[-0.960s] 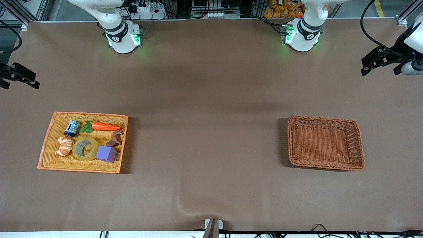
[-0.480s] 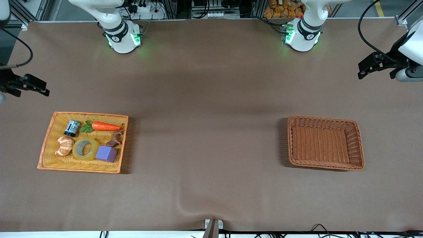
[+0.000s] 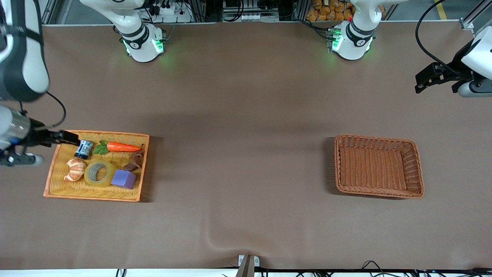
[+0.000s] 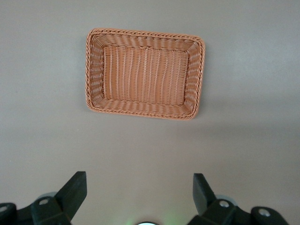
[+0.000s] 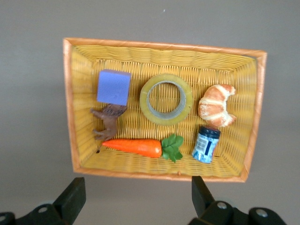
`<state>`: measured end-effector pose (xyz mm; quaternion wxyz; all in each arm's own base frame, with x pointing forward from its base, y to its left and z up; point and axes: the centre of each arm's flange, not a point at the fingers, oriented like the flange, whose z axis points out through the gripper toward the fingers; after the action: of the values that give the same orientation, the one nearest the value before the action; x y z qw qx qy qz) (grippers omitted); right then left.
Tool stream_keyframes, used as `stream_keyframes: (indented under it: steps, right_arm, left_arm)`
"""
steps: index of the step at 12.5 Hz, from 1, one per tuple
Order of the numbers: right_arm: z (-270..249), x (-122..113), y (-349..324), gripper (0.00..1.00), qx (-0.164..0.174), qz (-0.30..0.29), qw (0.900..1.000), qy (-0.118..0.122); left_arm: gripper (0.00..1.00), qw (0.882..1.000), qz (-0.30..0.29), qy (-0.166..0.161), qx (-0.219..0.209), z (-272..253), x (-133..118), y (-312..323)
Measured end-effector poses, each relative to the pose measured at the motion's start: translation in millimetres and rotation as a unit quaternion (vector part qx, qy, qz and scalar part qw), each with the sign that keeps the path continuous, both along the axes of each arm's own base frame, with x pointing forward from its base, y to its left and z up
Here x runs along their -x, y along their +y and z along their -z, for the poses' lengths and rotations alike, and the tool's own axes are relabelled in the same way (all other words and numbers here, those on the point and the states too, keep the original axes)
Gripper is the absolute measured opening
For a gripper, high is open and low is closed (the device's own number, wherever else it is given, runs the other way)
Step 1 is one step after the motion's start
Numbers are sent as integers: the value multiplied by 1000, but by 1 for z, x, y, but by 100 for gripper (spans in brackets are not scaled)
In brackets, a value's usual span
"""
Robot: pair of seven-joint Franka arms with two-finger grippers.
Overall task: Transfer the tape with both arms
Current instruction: 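Lower the right gripper onto the tape roll rim and grasp it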
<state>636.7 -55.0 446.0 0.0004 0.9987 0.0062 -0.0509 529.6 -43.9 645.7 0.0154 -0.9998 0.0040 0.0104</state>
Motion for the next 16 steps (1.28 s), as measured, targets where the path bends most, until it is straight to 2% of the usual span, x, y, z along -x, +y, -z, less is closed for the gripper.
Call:
stream_keyframes:
  steps: [3,5,7,10,16]
  right_arm:
    - [73,-30,-11,100,4,-12,1000,-14]
    - [119,-37,-32,100,4,-20,1000,-8]
    - [151,-38,-46,100,3,-25,1000,3]
    - [177,-39,-54,100,1,-34,999,8]
    - [225,-27,-69,100,-3,-30,999,31]
  left_arm:
    - [100,1000,0,0,0,0,0,0]
    - [100,1000,1,1,0,1,0,-1]
    - [100,1000,3,2,0,2,-1,-3]
    - [100,1000,4,3,0,3,-1,-4]
    - [100,1000,4,4,0,4,-2,-4]
